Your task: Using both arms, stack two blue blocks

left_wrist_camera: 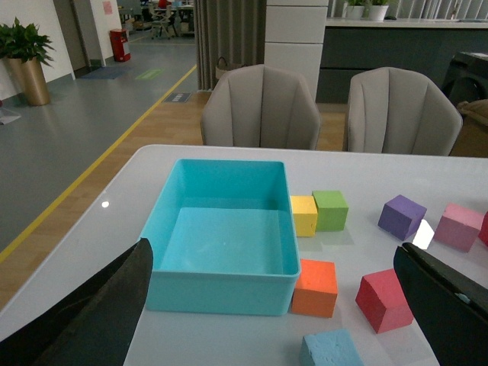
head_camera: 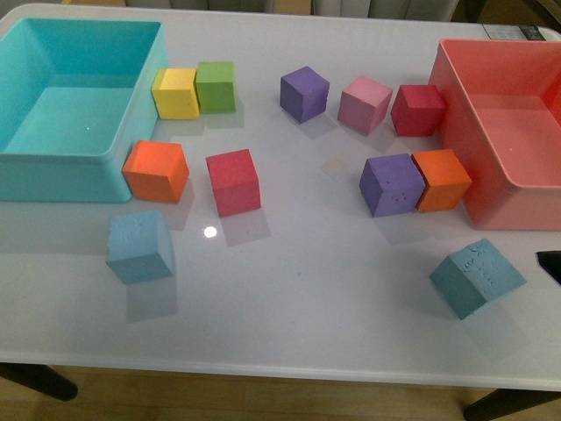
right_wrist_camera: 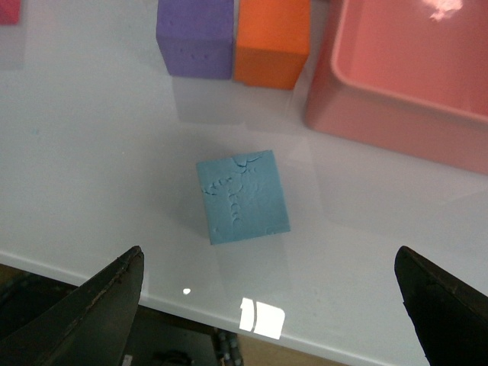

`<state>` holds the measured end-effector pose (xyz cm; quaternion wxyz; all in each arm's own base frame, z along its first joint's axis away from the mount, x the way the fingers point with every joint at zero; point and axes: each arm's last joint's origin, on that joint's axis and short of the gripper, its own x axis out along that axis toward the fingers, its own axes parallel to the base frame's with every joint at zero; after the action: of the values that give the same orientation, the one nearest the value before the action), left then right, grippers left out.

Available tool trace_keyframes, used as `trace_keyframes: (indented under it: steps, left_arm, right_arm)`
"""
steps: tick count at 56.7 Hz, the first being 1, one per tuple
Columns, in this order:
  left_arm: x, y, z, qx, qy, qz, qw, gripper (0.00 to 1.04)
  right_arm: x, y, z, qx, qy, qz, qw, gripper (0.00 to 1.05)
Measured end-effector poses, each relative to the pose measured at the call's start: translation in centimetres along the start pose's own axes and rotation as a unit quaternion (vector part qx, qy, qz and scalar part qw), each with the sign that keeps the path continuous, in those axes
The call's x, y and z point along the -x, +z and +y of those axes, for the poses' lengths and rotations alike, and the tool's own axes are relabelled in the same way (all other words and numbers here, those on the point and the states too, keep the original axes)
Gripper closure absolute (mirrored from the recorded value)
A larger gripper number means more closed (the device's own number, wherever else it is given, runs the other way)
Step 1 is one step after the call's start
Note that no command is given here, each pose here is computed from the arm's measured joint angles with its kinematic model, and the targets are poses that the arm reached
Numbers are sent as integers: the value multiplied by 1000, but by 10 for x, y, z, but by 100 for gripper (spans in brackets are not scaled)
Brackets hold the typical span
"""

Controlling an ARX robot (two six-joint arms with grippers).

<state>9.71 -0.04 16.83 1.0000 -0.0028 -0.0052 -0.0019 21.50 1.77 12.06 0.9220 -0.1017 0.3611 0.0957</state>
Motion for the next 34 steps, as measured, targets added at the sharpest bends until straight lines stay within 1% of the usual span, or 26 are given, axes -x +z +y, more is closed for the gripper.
trace_keyframes:
  steps: [7,15,34]
  left_arm:
    - [0,0,0,0,0,0,1000,9]
    - [0,0,0,0,0,0,1000,9]
    - [0,0,0,0,0,0,1000,9]
  right_arm:
    - [-31,0,2,21,10,32,999,9]
    - [-57,-4,5,37,16,64,997,9]
    - [-98,-20,11,64,24,112,991,9]
